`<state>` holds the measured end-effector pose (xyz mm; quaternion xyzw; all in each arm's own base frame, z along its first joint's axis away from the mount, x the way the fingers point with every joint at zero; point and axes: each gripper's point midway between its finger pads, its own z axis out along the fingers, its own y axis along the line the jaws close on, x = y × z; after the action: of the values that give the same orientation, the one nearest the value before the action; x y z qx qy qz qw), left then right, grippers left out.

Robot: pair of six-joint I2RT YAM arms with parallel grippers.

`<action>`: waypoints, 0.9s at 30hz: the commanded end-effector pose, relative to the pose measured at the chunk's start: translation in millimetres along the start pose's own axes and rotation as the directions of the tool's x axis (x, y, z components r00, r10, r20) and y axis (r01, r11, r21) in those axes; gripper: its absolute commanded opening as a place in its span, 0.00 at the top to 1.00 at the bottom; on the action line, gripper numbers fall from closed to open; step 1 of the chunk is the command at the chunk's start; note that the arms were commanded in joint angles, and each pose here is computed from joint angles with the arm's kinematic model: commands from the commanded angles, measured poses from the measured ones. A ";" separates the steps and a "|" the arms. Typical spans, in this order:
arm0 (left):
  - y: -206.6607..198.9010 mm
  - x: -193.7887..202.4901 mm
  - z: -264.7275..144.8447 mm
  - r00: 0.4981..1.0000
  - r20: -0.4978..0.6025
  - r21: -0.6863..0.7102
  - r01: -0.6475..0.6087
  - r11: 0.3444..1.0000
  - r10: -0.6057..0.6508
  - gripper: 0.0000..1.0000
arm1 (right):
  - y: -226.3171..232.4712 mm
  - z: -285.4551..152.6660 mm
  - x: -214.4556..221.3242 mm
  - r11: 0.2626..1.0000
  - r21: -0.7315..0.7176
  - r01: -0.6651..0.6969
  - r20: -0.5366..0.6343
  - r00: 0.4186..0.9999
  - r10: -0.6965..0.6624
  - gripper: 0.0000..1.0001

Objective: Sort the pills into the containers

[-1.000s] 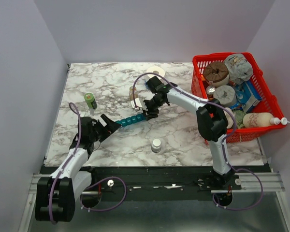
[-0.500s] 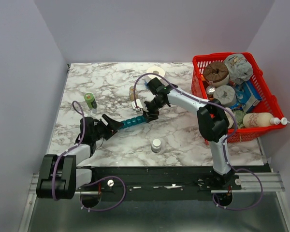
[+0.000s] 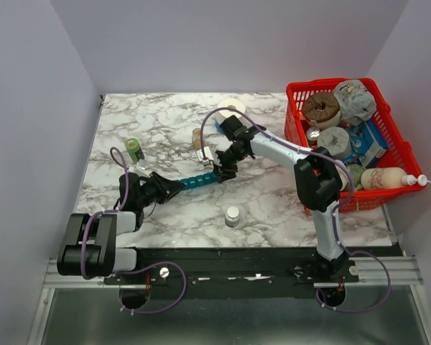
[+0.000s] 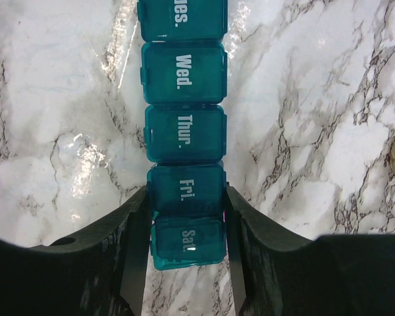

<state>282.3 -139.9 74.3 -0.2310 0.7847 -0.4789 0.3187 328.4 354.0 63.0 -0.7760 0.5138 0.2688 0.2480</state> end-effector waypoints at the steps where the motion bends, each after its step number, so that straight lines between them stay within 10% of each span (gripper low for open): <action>1: -20.5 -1.2 -0.3 1.000 -0.009 0.110 -0.016 0.994 0.017 0.85 | -2.1 -5.3 -21.8 1.000 0.012 0.024 0.073 0.997 -0.025 0.57; 7: -36.1 0.3 -4.5 0.999 -0.019 0.187 0.030 0.982 -0.026 1.00 | -2.8 -4.6 -22.6 1.000 0.015 0.006 0.078 0.997 -0.007 0.54; 14: -47.8 -2.9 -8.0 0.996 -0.032 0.219 0.091 0.971 -0.086 1.00 | -5.2 -27.9 -57.5 0.997 0.045 -0.057 0.161 0.986 0.049 0.24; 27: -41.5 -2.9 -8.3 0.998 -0.033 0.156 0.049 0.986 -0.045 1.00 | 3.5 -59.4 -117.1 0.982 -0.032 -0.187 0.314 0.931 0.188 0.28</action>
<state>278.9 -152.1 109.6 -0.2405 0.7374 -0.5563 0.2983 317.9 381.6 158.1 -0.7052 0.5300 0.3528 0.3120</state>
